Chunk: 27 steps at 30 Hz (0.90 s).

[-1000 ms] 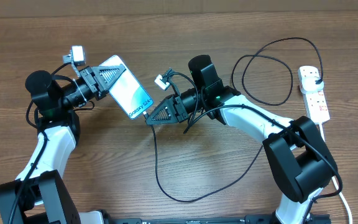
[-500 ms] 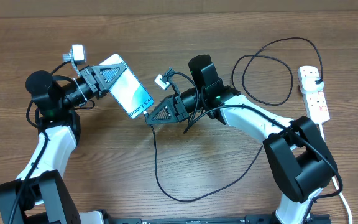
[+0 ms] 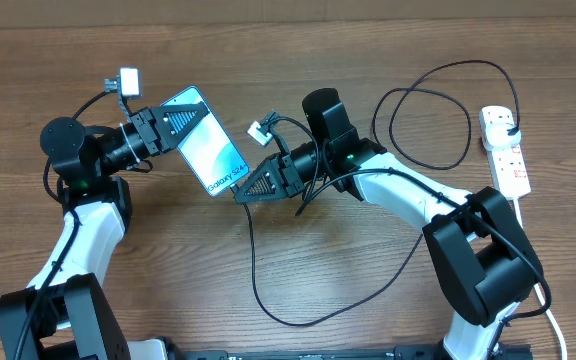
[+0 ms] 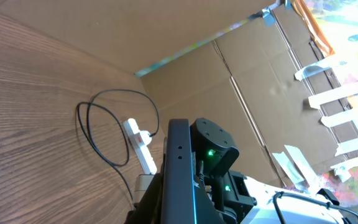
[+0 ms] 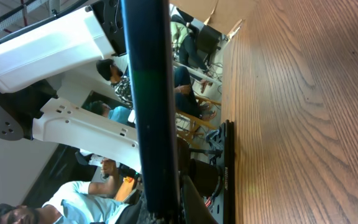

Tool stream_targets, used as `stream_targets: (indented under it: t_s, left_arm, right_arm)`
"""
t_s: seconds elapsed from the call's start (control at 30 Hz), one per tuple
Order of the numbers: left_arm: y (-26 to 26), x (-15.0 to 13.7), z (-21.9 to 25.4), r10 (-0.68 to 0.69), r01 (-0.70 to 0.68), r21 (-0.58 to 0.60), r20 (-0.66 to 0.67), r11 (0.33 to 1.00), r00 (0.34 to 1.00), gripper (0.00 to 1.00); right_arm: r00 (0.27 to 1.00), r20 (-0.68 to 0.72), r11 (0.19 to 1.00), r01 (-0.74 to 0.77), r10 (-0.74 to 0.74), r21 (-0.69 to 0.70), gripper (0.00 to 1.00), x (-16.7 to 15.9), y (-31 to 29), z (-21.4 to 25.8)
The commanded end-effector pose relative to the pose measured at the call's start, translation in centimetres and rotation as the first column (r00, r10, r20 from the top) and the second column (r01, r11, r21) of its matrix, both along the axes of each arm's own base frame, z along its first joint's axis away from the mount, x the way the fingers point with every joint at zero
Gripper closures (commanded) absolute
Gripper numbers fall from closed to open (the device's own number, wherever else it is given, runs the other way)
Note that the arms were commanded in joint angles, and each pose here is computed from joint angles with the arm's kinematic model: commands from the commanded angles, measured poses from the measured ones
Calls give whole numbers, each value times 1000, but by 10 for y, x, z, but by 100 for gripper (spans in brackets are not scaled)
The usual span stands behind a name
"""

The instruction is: Plug charger to phone and switch on socket

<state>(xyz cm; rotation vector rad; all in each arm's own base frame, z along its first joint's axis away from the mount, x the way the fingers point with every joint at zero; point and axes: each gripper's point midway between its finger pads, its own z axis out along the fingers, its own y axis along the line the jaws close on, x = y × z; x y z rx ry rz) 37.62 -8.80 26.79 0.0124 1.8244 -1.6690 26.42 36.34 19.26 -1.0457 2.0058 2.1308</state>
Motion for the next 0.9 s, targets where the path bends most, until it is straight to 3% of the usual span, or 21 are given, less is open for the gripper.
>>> stream_targets:
  t_s: [0.0, 0.8, 0.87]
  left_arm:
    - [-10, -11, 8, -86, 86, -6, -16, 996, 996, 96]
    - [-20, -12, 8, -100, 100, -1, -1, 995, 995, 96]
    - [-19, -11, 8, -94, 94, -2, -1, 996, 996, 96]
  right_arm:
    - [999, 43, 1000, 29, -30, 9, 96, 5, 1, 12]
    - [994, 109, 998, 26, -32, 52, 96, 7, 2, 18]
    - [994, 109, 998, 26, -32, 52, 92, 7, 2, 18]
